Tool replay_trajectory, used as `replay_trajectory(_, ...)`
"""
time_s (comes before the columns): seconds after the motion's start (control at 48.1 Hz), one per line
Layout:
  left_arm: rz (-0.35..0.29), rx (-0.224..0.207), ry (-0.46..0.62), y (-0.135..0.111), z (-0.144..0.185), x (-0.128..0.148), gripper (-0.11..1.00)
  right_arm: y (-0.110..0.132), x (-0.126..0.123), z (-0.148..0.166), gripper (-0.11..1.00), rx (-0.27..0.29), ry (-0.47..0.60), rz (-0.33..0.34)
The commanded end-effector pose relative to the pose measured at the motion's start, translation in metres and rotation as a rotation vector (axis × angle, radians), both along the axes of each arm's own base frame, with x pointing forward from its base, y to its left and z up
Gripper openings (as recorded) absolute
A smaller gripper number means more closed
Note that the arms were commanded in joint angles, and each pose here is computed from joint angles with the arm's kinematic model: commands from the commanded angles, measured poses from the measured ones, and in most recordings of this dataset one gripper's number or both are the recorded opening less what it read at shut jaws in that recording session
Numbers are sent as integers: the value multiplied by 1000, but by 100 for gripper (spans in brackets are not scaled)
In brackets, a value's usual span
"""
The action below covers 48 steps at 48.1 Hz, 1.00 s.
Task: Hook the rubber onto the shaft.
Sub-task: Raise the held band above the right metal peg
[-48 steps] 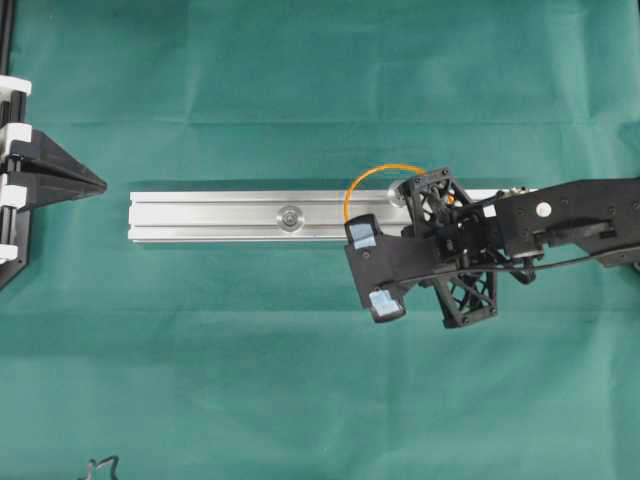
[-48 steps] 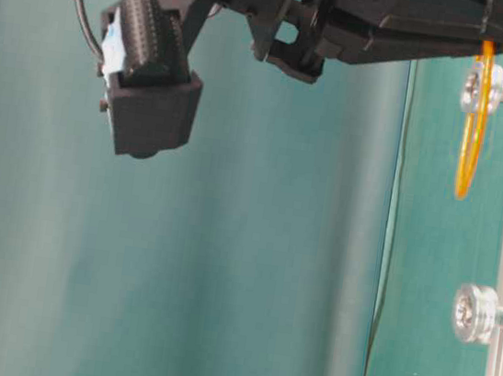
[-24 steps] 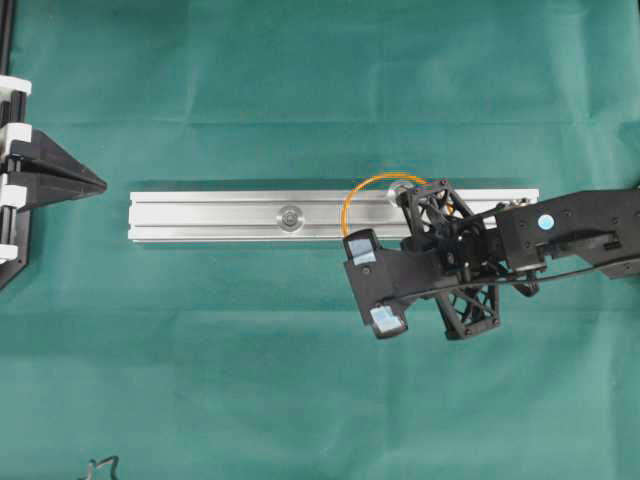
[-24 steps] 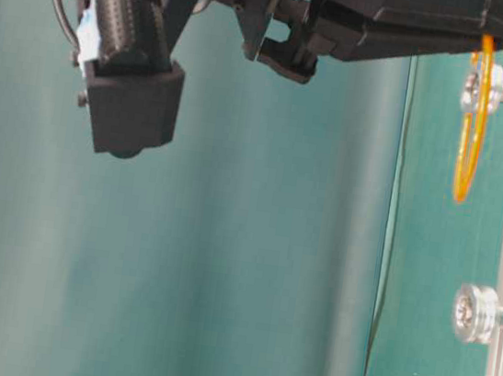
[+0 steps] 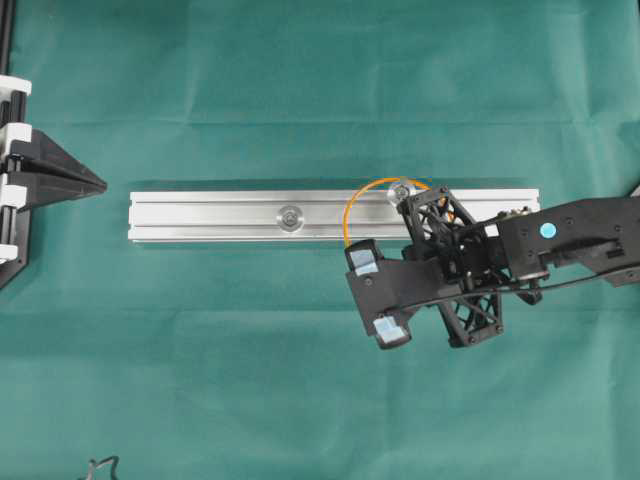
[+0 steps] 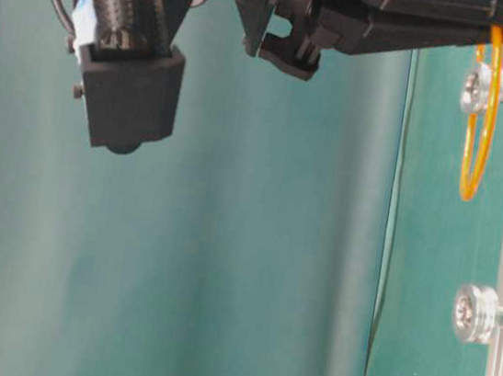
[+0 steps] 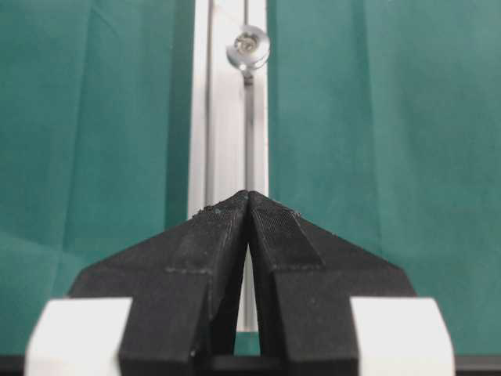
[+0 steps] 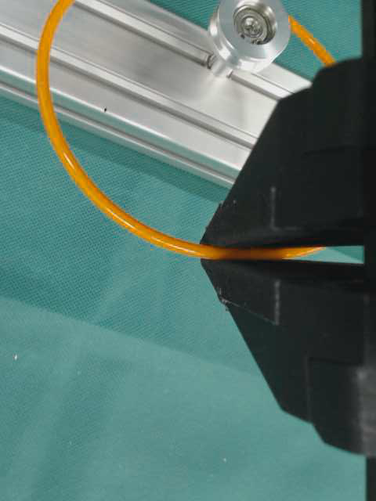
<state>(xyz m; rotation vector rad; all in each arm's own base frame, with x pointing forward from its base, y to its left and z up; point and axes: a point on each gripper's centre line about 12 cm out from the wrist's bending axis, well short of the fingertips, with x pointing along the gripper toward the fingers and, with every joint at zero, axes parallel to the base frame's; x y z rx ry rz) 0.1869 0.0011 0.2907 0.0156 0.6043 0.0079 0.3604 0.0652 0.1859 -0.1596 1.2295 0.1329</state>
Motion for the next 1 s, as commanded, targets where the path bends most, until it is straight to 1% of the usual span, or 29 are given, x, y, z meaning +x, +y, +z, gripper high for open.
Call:
replay_trajectory(0.0,-1,2,-26,0,9,3,0,6,4,12,5,11,-35,10)
replay_trajectory(0.062,-1,2,-26,0,9,3,0,8,3,12,5,9,-36,18)
replay_trajectory(0.125,-1,2,-26,0,9,3,0,10,3,12,5,14,-35,12)
replay_trajectory(0.312,-1,2,-26,0,9,3,0,15,2,12,5,46,-35,-65)
replay_trajectory(0.395,-1,2,-26,0,9,3,0,17,1,12,5,54,-34,-82)
replay_trajectory(0.52,-1,2,-26,0,9,3,0,20,1,12,5,58,-33,-81)
replay_trajectory(0.977,-1,2,-29,0,10,3,0,21,2,14,5,61,-41,-81)
